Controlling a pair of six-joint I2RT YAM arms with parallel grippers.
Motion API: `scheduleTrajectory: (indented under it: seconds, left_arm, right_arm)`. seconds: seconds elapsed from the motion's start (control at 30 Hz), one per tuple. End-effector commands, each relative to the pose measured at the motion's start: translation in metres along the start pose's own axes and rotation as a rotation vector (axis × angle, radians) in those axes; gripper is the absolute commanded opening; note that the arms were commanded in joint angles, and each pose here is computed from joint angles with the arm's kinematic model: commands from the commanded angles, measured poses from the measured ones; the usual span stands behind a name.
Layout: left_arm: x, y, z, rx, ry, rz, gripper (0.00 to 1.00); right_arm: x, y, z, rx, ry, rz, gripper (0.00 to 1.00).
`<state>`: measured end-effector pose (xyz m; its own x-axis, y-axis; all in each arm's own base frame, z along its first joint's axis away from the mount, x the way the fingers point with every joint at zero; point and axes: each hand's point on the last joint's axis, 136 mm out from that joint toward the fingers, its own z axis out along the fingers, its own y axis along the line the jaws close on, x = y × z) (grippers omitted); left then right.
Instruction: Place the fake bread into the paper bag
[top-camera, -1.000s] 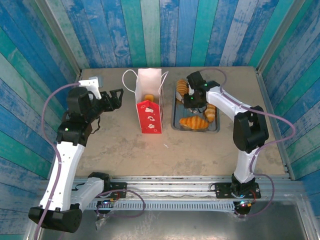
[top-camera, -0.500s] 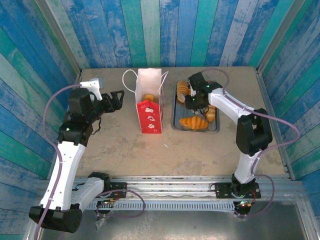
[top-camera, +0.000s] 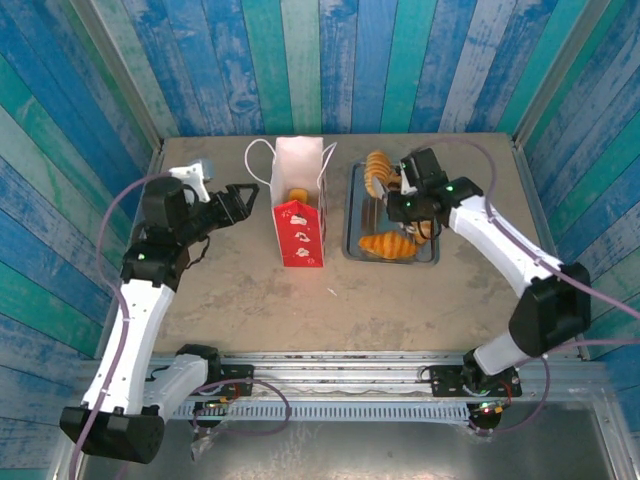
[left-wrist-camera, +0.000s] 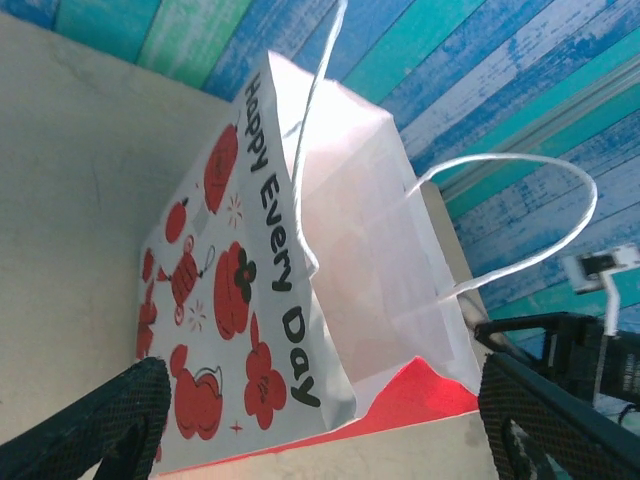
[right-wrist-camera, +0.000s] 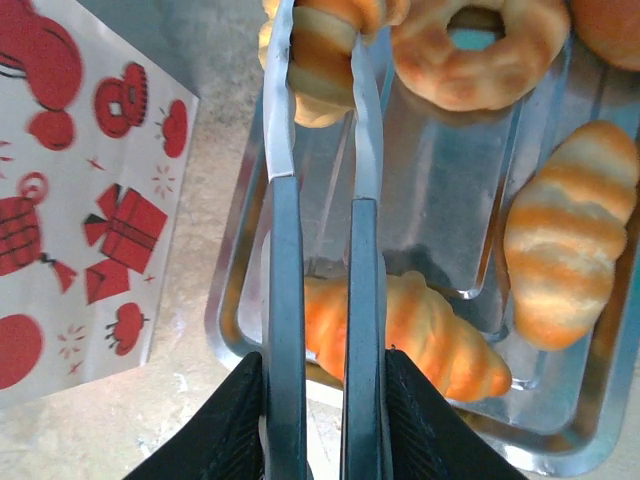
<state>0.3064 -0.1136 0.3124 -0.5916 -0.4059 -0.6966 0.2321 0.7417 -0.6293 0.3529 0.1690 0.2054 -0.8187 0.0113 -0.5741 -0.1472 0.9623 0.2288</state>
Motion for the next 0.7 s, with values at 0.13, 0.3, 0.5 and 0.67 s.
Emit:
scheduleTrajectory:
  seconds: [0.13, 0.3, 0.5, 0.67]
  left_arm:
    - [0.010, -0.007, 0.021, 0.111, 0.067, -0.076, 0.79]
    - [0.017, -0.001, 0.040, 0.151, 0.105, -0.133, 0.76]
    - [0.017, 0.002, 0.058, 0.141, 0.126, -0.120, 0.73]
    - [0.013, 0.014, 0.069, 0.091, 0.107, -0.109, 0.69]
  right_arm:
    - [-0.031, 0.014, -0.068, -0.078, -0.205, 0.010, 0.06]
    - [-0.050, 0.026, -0.118, -0.109, -0.314, -0.013, 0.06]
    - [-0.068, 0.057, -0.170, -0.134, -0.423, -0.088, 0.05]
    - [-0.074, 0.099, -0.205, -0.179, -0.536, -0.164, 0.05]
